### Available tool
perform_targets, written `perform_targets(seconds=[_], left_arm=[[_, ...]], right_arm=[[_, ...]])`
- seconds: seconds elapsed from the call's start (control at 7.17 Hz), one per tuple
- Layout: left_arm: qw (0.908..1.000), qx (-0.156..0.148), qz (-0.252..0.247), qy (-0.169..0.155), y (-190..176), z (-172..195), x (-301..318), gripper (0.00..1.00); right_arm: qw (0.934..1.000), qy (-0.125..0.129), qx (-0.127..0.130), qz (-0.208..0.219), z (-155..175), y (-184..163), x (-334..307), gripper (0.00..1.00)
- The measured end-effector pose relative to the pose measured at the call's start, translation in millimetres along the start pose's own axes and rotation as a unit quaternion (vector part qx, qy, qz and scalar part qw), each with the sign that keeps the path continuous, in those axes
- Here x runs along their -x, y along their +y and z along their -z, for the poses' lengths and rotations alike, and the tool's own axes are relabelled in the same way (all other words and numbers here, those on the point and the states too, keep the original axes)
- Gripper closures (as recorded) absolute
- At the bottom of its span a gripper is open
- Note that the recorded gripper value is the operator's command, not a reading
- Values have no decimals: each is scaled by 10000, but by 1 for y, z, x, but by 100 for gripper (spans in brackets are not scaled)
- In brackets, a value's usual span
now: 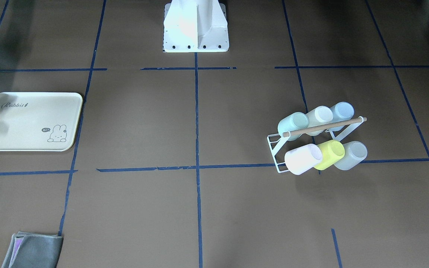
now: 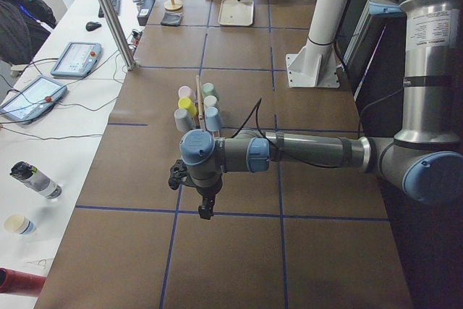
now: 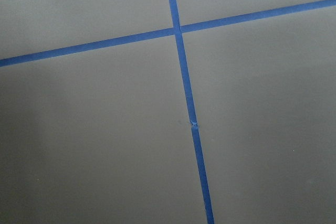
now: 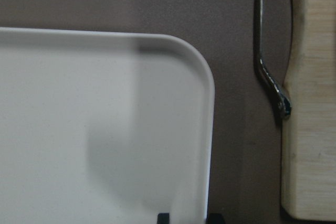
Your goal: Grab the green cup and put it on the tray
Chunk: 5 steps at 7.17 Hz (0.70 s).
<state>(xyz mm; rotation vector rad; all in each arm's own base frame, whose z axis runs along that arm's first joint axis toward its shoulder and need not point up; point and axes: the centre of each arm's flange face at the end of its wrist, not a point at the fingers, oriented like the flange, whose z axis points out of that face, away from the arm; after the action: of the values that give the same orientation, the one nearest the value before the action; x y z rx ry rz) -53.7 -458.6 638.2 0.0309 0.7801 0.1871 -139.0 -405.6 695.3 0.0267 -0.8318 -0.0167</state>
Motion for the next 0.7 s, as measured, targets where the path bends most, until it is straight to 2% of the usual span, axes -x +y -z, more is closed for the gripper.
perform_targets(seconds=[0.28,0.7], left_arm=[[10000,-4,-3,2,0,0,0,0],[10000,-9,-7,3,0,1,-1,0]], right_arm=[[10000,3,2,8,0,0,0,100],[10000,-82,18,46,2,0,4,100]])
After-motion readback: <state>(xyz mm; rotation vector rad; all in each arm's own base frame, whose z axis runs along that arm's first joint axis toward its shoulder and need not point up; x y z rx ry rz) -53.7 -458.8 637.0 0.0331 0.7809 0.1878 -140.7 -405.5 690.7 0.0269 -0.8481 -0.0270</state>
